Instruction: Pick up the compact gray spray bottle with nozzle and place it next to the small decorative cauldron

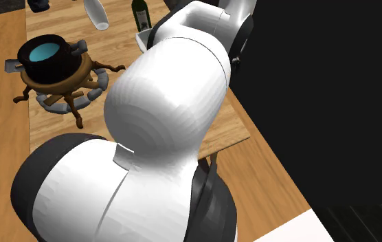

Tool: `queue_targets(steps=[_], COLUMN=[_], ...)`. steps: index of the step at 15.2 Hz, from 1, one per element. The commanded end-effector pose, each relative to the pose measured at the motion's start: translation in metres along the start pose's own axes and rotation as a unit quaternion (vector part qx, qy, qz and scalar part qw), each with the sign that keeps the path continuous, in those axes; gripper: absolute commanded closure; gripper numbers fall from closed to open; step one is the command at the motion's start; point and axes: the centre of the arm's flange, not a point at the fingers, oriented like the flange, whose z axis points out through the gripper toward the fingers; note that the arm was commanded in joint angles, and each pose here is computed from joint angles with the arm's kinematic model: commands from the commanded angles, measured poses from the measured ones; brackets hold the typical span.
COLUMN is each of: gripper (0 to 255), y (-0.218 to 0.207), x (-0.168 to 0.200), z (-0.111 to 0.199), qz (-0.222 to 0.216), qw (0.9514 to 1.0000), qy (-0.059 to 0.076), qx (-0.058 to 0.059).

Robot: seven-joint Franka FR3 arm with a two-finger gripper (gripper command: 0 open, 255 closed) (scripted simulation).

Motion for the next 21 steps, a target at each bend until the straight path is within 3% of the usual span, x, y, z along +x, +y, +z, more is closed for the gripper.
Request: queue_targets(steps=[1, 8, 15, 16, 21], gripper=[0, 0, 0, 255, 255], y=[0.009, 0.009, 0.009, 0.009, 0.009], x=[0.004, 0.004, 0.004, 0.004, 0.004], z=[0.009, 0.044, 0.044, 0.044, 0.044], qz=[-0.001, -0.001, -0.001, -0.001, -0.001], qw=[1.0000, 1.0000, 1.0000, 1.0000, 1.0000], qy=[0.000, 0.000, 0.000, 0.000, 0.000], qx=[0.000, 0.000, 0.000, 0.000, 0.000])
